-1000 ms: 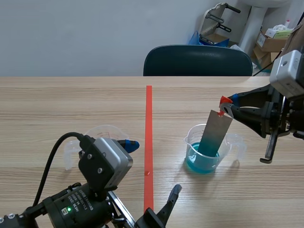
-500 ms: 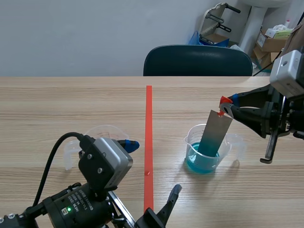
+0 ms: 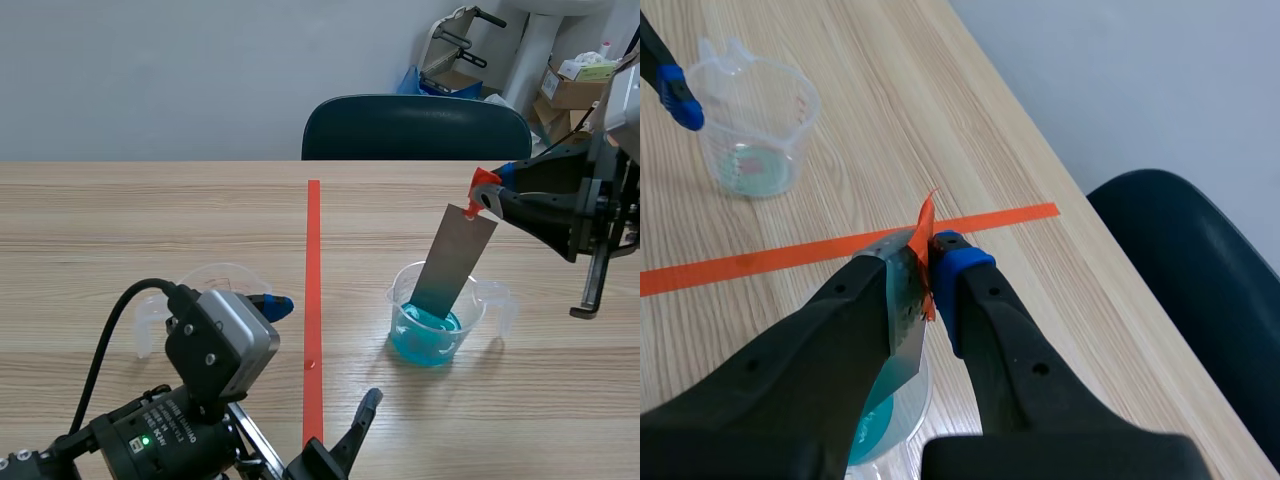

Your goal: Do the redox reaction experiment

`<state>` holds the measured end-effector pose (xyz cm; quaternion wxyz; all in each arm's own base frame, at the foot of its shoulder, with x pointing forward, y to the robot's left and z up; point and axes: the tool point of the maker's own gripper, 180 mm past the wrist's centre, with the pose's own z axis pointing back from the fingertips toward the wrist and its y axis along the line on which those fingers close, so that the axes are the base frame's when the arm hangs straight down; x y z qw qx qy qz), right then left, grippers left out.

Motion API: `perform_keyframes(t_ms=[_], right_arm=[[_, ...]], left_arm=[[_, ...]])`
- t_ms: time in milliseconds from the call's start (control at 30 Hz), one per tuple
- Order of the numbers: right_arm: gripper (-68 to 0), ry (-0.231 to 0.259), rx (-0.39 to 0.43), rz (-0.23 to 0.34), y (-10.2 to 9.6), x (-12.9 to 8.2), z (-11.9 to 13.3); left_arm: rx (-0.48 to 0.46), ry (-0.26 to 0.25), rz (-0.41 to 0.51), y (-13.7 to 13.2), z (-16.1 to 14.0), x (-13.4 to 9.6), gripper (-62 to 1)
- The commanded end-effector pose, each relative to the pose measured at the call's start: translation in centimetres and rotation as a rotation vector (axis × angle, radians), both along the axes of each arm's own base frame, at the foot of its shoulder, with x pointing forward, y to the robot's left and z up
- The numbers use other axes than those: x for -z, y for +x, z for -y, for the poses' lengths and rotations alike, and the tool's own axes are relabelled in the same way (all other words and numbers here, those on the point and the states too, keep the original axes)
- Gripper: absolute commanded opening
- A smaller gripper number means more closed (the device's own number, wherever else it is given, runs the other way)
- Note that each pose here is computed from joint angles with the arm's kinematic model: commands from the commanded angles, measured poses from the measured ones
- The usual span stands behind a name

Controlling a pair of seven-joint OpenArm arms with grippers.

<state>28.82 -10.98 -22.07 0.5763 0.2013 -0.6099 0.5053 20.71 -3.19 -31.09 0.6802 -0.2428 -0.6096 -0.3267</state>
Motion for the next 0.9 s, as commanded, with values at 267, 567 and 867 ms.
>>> perform_keyframes(t_ms=[267, 567, 867], right_arm=[[-66.7, 0.027, -0.037, 0.074, -1.2, -4.4, -0.5], [-66.7, -0.013, 0.000, 0.088, -1.8, -6.2, -0.9], [-66.7, -0.059, 0.039, 0.087, -2.2, -7.9, -1.3]], left_arm=[[-0.002, -0.037, 0.028, 0.3, 0.5, -1.2, 1.4], [-0.001, -0.049, 0.039, 0.3, 0.6, -1.5, 1.4], [0.000, -0.054, 0.044, 0.3, 0.6, -1.6, 1.4]])
